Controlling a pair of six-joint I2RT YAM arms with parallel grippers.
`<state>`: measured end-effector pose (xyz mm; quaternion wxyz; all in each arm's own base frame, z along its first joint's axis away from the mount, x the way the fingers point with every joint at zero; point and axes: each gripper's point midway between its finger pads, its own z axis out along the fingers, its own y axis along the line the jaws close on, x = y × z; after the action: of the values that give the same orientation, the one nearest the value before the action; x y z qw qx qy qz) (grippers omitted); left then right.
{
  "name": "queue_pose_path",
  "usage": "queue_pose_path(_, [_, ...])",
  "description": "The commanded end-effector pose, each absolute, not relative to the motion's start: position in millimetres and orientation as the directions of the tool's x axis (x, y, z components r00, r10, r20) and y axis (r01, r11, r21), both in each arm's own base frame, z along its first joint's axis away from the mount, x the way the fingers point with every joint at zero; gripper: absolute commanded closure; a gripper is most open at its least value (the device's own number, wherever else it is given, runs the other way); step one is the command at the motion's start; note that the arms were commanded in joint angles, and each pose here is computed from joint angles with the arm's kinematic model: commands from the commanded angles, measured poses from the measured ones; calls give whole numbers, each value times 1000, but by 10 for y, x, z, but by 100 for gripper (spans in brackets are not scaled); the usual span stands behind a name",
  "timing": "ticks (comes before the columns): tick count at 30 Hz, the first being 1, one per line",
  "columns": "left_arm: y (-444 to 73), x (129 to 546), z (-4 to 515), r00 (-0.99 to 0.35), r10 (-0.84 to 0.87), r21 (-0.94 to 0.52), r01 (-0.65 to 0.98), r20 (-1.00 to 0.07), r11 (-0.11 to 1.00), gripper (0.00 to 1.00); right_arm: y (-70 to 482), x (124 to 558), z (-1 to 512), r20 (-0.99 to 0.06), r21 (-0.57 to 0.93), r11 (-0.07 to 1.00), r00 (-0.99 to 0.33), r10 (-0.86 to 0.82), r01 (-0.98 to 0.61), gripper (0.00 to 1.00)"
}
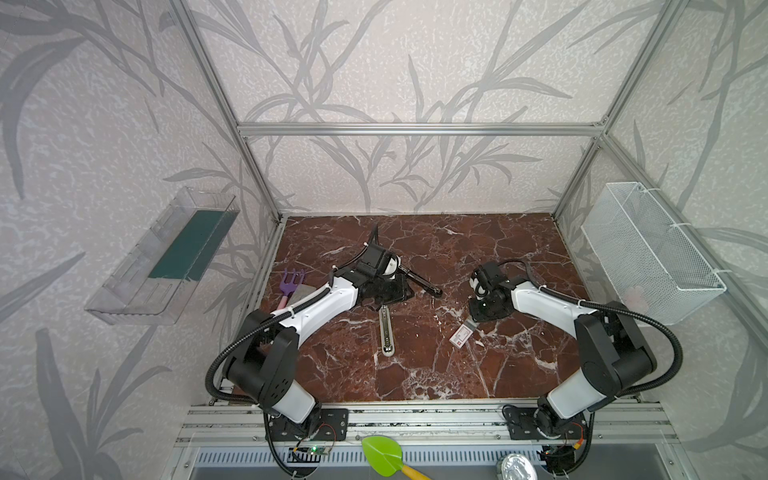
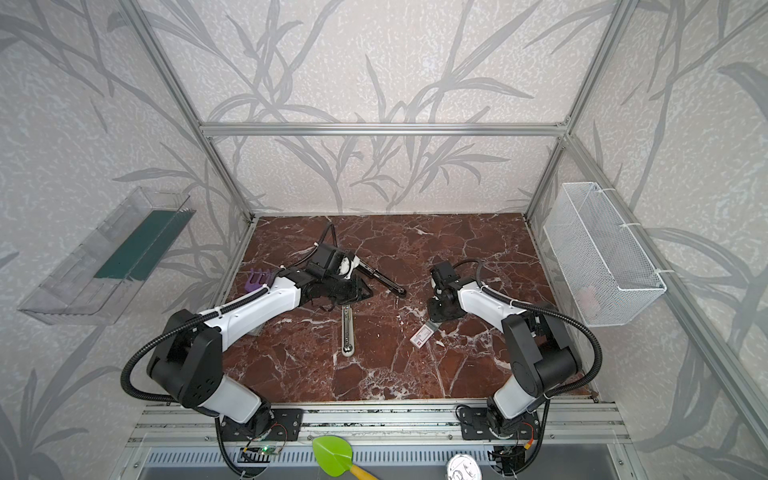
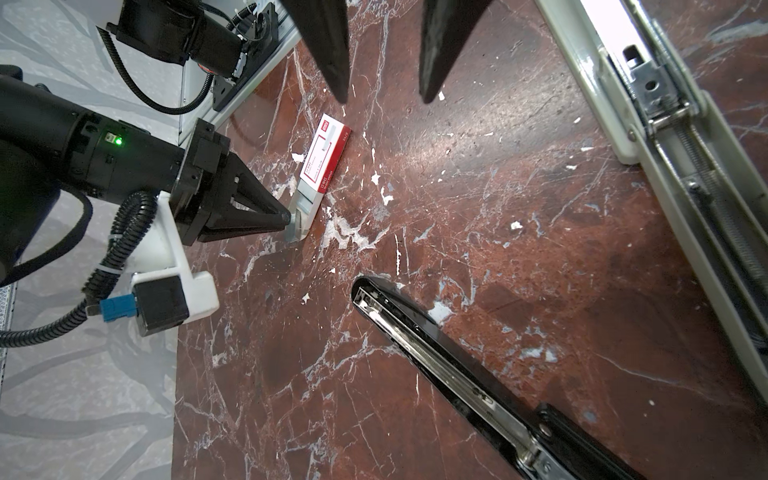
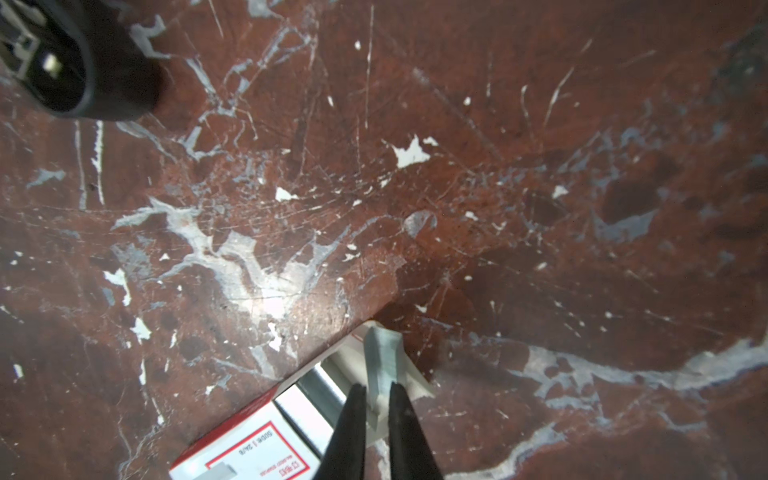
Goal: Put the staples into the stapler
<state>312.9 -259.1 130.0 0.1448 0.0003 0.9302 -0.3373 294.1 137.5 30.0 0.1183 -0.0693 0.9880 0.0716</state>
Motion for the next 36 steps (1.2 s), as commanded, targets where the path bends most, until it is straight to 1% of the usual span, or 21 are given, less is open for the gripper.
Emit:
queue_pose_path(1, [-2585,3121,1300,-958,-103,-631,94,-269,770,69,1333,2998,283,-242,86,984,-962,-129,-153,86])
queue_pose_path(12, [-2590,3119,1285,-959,-105,-634,91,-264,768,69,1309,2974,312,-254,80,985,-959,-127,-151,86])
queue_pose_path(15, [-2600,3125,1290,-959,-106,-637,89,-262,765,69,1293,2942,258,-234,76,986,-964,-127,-148,87])
queue_pose_path(19, [-2592,3119,1298,-958,-107,-636,90,-264,766,69,1287,2938,241,-238,75,987,-964,-123,-144,90])
queue_pose_path(26, [-2599,3124,1297,-959,-107,-638,89,-262,765,69,1261,2952,283,-249,56,987,-959,-135,-153,88])
queue_pose_path(30, [-2605,3127,1299,-959,-108,-640,88,-261,764,70,1269,2947,257,-237,64,987,-963,-131,-150,84])
queue_pose_path(34, [-2595,3122,1300,-958,-108,-637,89,-264,766,70,1266,2945,281,-244,65,987,-961,-129,-149,84])
queue_pose_path(36, [-2597,3126,1294,-959,-107,-637,88,-262,766,70,1266,2939,263,-238,65,987,-963,-128,-147,87])
